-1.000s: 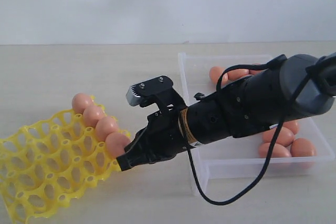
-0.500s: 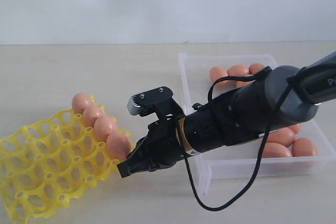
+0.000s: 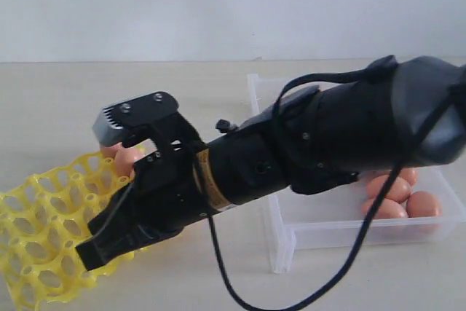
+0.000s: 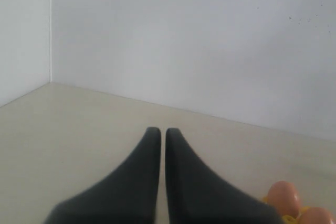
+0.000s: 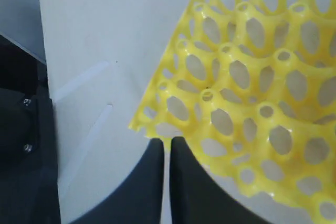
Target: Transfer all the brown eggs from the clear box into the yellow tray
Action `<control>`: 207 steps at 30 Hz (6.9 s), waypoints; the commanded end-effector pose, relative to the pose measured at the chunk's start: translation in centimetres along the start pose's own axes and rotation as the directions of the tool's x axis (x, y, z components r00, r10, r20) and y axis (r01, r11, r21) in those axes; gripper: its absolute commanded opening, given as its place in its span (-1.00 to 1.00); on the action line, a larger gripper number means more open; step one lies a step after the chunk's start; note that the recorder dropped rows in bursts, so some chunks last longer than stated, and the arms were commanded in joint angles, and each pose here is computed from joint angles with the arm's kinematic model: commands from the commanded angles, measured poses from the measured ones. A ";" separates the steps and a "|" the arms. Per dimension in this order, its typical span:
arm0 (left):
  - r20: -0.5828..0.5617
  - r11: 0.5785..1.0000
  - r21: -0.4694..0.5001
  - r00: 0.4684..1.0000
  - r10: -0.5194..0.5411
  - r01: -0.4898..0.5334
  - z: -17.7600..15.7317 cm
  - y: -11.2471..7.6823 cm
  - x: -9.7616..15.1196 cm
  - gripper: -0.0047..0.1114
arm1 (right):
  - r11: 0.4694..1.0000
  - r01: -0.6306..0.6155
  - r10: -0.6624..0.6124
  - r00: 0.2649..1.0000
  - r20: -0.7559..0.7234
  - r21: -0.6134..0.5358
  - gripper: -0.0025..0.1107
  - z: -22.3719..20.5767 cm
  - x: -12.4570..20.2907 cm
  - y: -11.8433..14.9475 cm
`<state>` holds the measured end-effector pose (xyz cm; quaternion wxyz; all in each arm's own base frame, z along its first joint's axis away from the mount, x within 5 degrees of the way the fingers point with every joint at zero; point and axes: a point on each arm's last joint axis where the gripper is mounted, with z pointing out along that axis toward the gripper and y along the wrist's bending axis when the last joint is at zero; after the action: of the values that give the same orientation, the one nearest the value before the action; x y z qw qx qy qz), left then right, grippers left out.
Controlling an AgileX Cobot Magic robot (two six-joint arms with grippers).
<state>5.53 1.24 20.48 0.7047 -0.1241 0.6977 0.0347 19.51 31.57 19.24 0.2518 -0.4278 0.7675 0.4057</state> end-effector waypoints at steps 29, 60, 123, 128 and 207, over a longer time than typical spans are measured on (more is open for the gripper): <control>0.015 1.000 0.000 1.000 -0.018 0.018 0.0 0.0 -0.1 -0.85 | 0.965 -0.256 0.259 0.965 -0.052 0.052 -0.96 2.4 -1.4 -10.9; 0.018 1.000 0.000 1.000 -0.018 0.018 0.0 0.0 -0.2 -0.85 | 0.947 -0.292 0.297 0.954 -0.025 0.136 -0.96 6.7 -1.7 -10.7; 0.016 1.000 0.000 1.000 -0.018 0.018 0.0 0.0 -0.2 -0.85 | 0.210 0.490 -0.070 0.871 -0.487 0.846 -0.96 -24.3 -4.4 -7.6; 0.016 1.000 0.000 1.000 -0.018 0.018 0.0 0.0 -0.2 -0.85 | 0.590 0.000 0.307 0.925 -0.224 0.808 -0.96 -23.2 -6.0 -8.7; 0.016 1.000 0.000 1.000 -0.018 0.018 0.0 0.0 -0.2 -0.85 | 0.538 0.111 0.210 0.942 -0.261 0.836 -0.10 -17.1 -2.8 -19.6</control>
<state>5.53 1.24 20.48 0.7047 -0.1241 0.6977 0.0347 35.96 12.01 21.75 0.2266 -0.2914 0.9252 -0.0881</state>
